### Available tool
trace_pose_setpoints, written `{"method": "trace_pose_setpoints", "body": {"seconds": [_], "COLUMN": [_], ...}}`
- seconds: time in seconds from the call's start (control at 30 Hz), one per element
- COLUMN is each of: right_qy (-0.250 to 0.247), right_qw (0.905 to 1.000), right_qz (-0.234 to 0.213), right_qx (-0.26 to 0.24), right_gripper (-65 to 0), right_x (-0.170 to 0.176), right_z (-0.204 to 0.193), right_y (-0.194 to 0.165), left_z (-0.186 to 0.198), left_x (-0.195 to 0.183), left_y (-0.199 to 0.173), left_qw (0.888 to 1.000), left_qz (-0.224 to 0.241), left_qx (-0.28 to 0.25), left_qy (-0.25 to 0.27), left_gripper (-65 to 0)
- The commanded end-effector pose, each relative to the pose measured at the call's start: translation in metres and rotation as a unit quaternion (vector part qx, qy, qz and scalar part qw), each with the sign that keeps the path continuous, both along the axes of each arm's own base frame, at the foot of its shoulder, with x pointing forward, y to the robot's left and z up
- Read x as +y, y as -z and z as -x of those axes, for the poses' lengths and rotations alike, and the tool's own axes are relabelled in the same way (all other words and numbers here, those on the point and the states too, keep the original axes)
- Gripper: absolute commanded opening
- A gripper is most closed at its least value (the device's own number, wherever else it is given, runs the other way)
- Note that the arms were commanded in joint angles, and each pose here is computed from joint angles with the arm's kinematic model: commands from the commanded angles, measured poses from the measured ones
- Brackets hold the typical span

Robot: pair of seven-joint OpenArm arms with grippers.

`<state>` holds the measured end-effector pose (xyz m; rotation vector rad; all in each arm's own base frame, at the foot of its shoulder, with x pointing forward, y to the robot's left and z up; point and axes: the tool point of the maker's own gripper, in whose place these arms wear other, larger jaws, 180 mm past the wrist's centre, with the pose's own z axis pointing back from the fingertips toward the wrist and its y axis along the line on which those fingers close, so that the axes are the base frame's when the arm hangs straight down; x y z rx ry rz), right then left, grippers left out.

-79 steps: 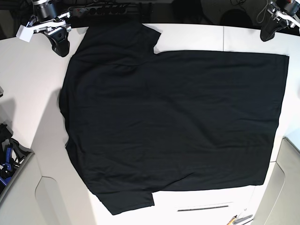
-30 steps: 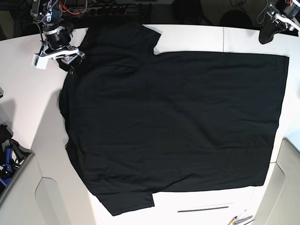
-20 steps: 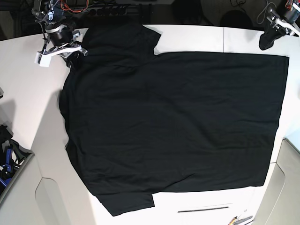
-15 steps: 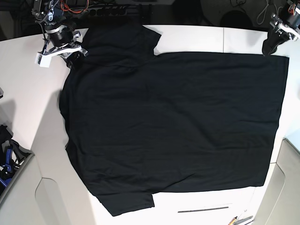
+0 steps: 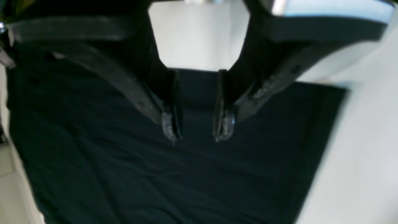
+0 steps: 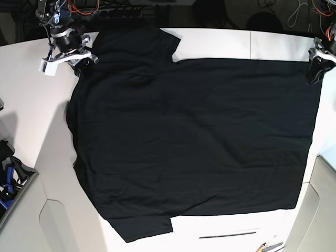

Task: Fold the T-shirt properly
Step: 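Move the left gripper to the opposite shirt corner and grasp it, then lift the shirt edge with both grippers and fold it over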

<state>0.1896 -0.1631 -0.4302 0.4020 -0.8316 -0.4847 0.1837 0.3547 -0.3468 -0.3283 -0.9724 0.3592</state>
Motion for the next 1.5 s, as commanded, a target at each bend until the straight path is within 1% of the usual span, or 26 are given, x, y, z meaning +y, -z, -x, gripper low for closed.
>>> {"method": "trace_pose_setpoints", "body": {"seconds": [0.0, 0.17, 0.2, 0.27, 0.33, 0.43, 0.5, 0.67, 0.73, 0.97, 1.13, 1.27, 1.47], "right_qy": [-0.004, -0.004, -0.004, -0.004, -0.004, -0.004, -0.004, -0.004, -0.004, -0.004, -0.004, -0.004, -0.004], "right_qw": [1.0, 1.0, 1.0, 1.0, 1.0, 1.0, 1.0, 1.0, 1.0, 1.0, 1.0, 1.0, 1.0], "right_qz": [0.004, 0.004, 0.004, 0.004, 0.004, 0.004, 0.004, 0.004, 0.004, 0.004, 0.004, 0.004, 0.004], "right_qx": [-0.005, -0.005, -0.005, -0.005, -0.005, -0.005, -0.005, -0.005, -0.005, -0.005, -0.005, -0.005, -0.005], "right_gripper": [-65.0, -65.0, -65.0, -65.0, -65.0, -65.0, -65.0, -65.0, -65.0, -65.0, -65.0, -65.0, -65.0], "right_x": [0.0, 0.0, 0.0, 0.0, 0.0, 0.0, 0.0, 0.0, 0.0, 0.0, 0.0, 0.0, 0.0], "right_z": [-0.001, -0.001, -0.001, -0.001, -0.001, -0.001, -0.001, -0.001, -0.001, -0.001, -0.001, -0.001, -0.001], "right_y": [-0.004, -0.004, -0.004, -0.004, -0.003, -0.003, -0.003, -0.003, -0.003, -0.003, -0.004, -0.003, -0.003], "left_z": [-0.007, -0.011, -0.011, -0.01, -0.008, -0.004, -0.001, 0.004, 0.007, 0.029, 0.039, 0.034, 0.034], "left_x": [0.01, 0.038, 0.042, 0.05, 0.056, 0.066, 0.075, 0.088, 0.093, 0.105, 0.106, 0.089, 0.071], "left_y": [-0.011, -0.001, 0.001, 0.004, 0.006, 0.007, 0.006, 0.009, 0.013, 0.039, 0.056, 0.055, 0.057], "left_qw": [1.0, 0.999, 0.999, 0.999, 0.998, 0.997, 0.995, 0.991, 0.99, 0.985, 0.981, 0.986, 0.986], "left_qz": [-0.011, -0.014, -0.013, -0.018, -0.035, -0.056, -0.059, -0.08, -0.079, -0.054, -0.013, 0.035, 0.082], "left_qx": [-0.016, -0.005, -0.004, 0.005, 0.01, 0.016, 0.021, 0.032, 0.037, 0.056, 0.066, 0.056, 0.061], "left_qy": [0.0, -0.028, -0.033, -0.038, -0.042, -0.056, -0.078, -0.104, -0.115, -0.156, -0.181, -0.154, -0.133], "left_gripper": [-44.5, -44.5, -43.3, -39.0, -36.0, -35.9, -35.9, -35.9, -35.9, -35.9, -35.9, -36.0, -36.0]}}
